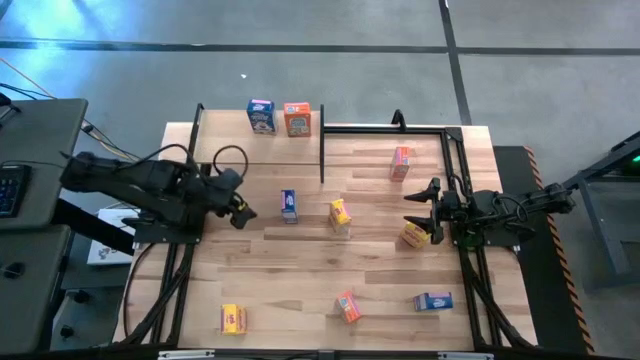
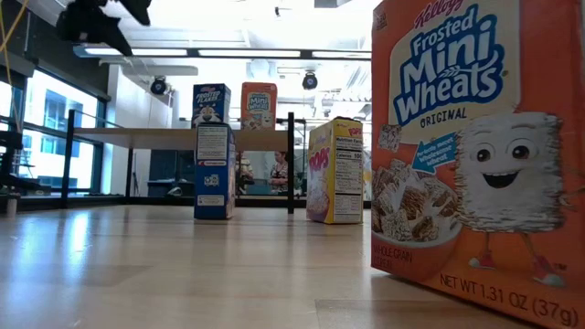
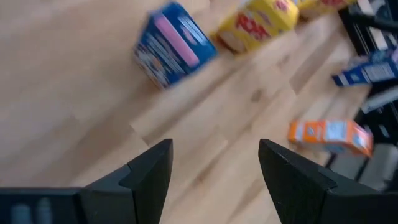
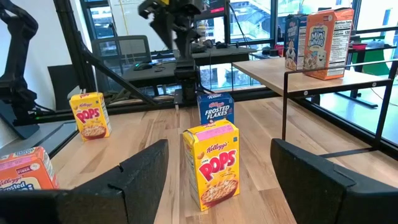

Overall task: Stack cereal on shelf
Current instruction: Put the bottom left yellow cereal box on the shelf

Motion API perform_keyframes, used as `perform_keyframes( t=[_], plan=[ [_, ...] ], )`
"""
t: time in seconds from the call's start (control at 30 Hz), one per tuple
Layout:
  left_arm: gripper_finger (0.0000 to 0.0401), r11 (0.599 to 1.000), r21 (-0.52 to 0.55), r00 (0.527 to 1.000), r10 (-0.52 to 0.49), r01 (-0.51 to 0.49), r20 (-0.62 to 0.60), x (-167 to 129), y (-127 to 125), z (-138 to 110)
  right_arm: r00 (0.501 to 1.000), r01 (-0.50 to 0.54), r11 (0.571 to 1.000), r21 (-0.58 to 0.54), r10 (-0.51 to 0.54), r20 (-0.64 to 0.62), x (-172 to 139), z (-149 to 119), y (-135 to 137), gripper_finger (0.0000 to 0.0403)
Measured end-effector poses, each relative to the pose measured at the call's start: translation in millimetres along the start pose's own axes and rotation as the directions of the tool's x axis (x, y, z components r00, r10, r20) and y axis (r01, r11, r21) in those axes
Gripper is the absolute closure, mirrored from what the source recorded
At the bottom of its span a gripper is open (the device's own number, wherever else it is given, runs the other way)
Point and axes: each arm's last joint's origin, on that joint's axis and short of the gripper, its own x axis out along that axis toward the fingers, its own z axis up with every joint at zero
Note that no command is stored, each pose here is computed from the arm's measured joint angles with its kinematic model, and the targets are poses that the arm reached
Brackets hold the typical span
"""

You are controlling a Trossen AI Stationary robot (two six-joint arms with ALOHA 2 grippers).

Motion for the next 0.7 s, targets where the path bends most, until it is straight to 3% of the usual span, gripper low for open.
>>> perform_keyframes(
  t=[0.27,0.7],
  plan=[
    [0.0174,0.995,-0.066,0.990,0.066,-0.075,-0.126,3.2,-24.7,-21.8,1.000,0.000,1.000,-0.001,0.000,-0.004,0.0,-0.4,0.0,0.0129],
    [0.0174,0.960,-0.219,0.960,0.115,-0.173,-0.254,14.1,-48.2,-80.7,1.000,0.001,1.000,-0.006,-0.001,-0.018,0.0,-1.8,-0.2,0.0129]
  ],
)
